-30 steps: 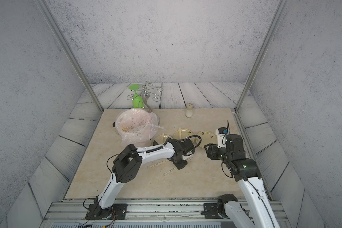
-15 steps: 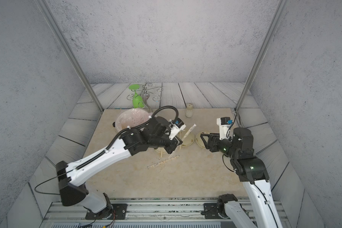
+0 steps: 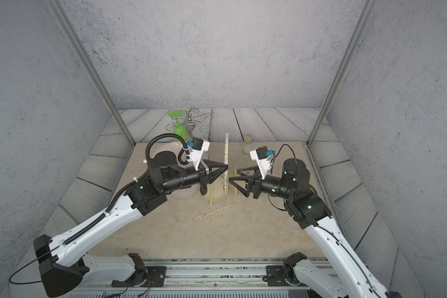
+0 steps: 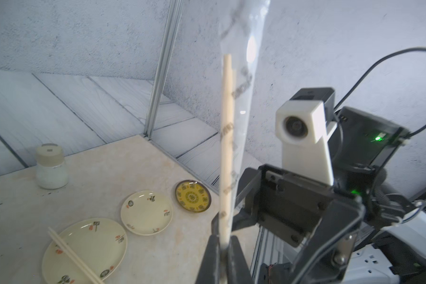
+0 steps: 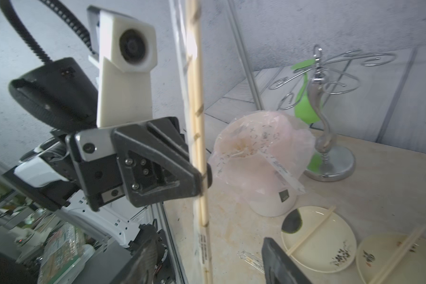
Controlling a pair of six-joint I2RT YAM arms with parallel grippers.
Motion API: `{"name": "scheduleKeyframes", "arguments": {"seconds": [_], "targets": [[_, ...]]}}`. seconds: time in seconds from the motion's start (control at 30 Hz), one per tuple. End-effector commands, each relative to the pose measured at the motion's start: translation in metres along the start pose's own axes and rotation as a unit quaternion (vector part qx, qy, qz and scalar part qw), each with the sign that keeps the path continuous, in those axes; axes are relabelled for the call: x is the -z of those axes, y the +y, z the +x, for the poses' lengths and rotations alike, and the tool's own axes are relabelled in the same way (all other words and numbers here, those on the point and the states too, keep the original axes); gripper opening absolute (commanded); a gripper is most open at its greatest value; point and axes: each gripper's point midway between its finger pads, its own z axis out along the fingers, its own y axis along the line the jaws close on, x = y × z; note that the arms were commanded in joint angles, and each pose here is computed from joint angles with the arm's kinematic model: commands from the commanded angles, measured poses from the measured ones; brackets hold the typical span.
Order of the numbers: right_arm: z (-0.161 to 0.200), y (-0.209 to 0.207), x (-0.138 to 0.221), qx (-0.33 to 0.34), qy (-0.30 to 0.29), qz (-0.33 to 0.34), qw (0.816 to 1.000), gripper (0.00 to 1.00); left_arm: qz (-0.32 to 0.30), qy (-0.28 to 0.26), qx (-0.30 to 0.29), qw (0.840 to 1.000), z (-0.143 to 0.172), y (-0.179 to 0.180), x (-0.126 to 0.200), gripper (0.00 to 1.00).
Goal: Remove the packaging of disposable chopsticks
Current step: Pick up the disposable chopsticks from the center of the board.
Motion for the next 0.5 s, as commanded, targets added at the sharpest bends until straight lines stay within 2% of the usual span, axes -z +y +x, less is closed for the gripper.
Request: {"name": "scheduleKeyframes", "arguments": {"seconds": [0.0, 0.13, 0.2, 0.23, 0.37, 0.47], "targets": [[-0.006, 0.021, -0.01, 0.035, -0.008, -0.05, 0.998, 0.69, 0.079, -0.075, -0.004, 0.994, -0.038, -0.037, 0.019, 0.0], [0.001, 0.028, -0.018, 0.043, 0.004, -0.067, 0.997, 0.6, 0.103, -0.09, 0.002, 0.991, -0.045, -0.049, 0.027, 0.0], [0.001, 0.031, -0.018, 0.051, 0.003, -0.072, 0.996, 0.45, 0.101, -0.097, 0.002, 0.99, -0.048, -0.05, 0.03, 0.0], [0.001, 0.032, -0.018, 0.054, 0.001, -0.074, 0.996, 0.42, 0.098, -0.1, 0.001, 0.99, -0.049, -0.049, 0.031, 0.0], [0.002, 0.036, -0.019, 0.056, 0.002, -0.094, 0.994, 0.4, 0.093, -0.107, 0.004, 0.99, -0.051, -0.049, 0.034, 0.0], [0.0, 0.045, -0.022, 0.046, 0.005, -0.129, 0.991, 0.34, 0.107, -0.109, 0.008, 0.988, -0.051, -0.052, 0.035, 0.0]]}}
